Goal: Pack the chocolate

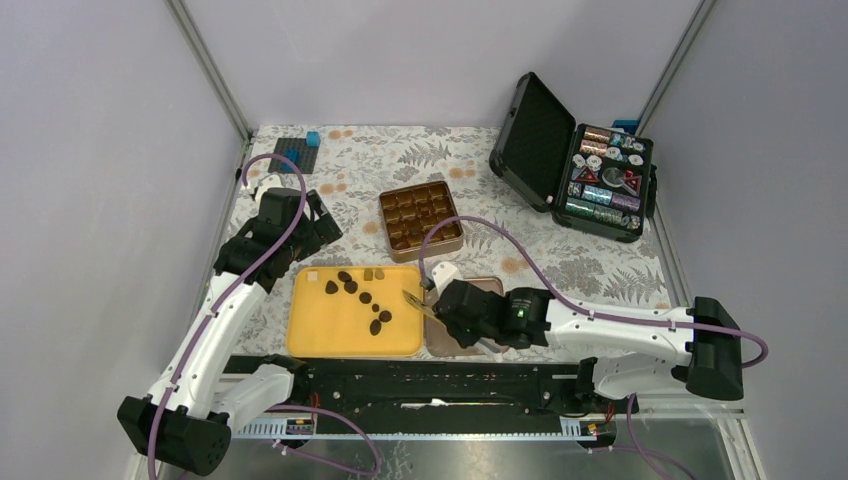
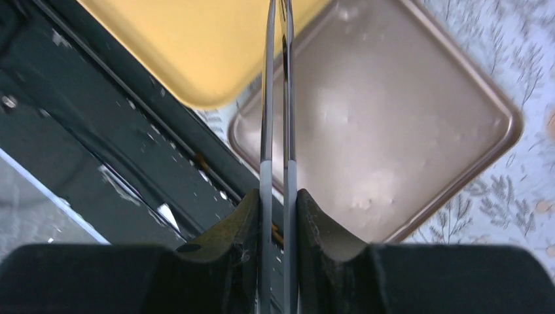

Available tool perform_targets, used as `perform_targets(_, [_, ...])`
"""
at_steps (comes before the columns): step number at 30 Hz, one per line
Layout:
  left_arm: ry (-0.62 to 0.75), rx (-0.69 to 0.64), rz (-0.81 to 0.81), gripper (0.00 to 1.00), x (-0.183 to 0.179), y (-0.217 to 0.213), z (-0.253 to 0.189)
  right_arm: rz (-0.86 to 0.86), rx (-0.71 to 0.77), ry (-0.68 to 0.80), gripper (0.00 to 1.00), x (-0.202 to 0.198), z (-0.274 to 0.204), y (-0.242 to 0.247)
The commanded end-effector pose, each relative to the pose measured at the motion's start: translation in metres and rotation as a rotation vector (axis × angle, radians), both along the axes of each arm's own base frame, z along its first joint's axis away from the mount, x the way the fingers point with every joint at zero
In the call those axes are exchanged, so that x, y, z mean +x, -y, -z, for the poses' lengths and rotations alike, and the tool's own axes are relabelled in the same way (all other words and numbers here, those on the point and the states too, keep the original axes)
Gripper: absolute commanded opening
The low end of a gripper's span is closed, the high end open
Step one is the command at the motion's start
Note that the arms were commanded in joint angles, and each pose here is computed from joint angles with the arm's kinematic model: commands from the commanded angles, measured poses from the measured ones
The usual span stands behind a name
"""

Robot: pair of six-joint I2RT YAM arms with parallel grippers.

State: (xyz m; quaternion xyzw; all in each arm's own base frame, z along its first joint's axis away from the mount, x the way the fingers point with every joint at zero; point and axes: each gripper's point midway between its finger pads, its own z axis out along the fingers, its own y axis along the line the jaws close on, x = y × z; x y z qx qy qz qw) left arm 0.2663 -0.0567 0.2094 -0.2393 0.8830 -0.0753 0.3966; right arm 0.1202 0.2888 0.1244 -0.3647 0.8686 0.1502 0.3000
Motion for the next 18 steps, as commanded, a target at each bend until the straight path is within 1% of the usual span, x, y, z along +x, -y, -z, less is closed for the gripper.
perform_targets(1, [0.031, -0.004, -0.022, 0.99, 0.002, -0.004, -0.009, -0.022, 0.07, -0.056, 0.29, -0.02, -0.001, 0.0])
perform_targets(4, [0.023, 0.0, -0.036, 0.99, 0.001, -0.005, -0.007, -0.049, 0.049, -0.075, 0.3, -0.027, 0.005, -0.002])
perform_targets(10, [0.019, 0.013, -0.045, 0.99, 0.001, -0.008, -0.007, -0.103, 0.06, -0.084, 0.38, -0.036, 0.008, -0.014])
perform_targets(15, [0.025, 0.011, -0.046, 0.99, 0.001, -0.008, -0.011, -0.104, 0.056, -0.073, 0.42, -0.033, 0.014, -0.022])
perform_targets(18, [0.029, 0.013, -0.047, 0.99, 0.001, -0.009, -0.012, -0.088, 0.052, -0.041, 0.46, -0.026, 0.018, -0.026])
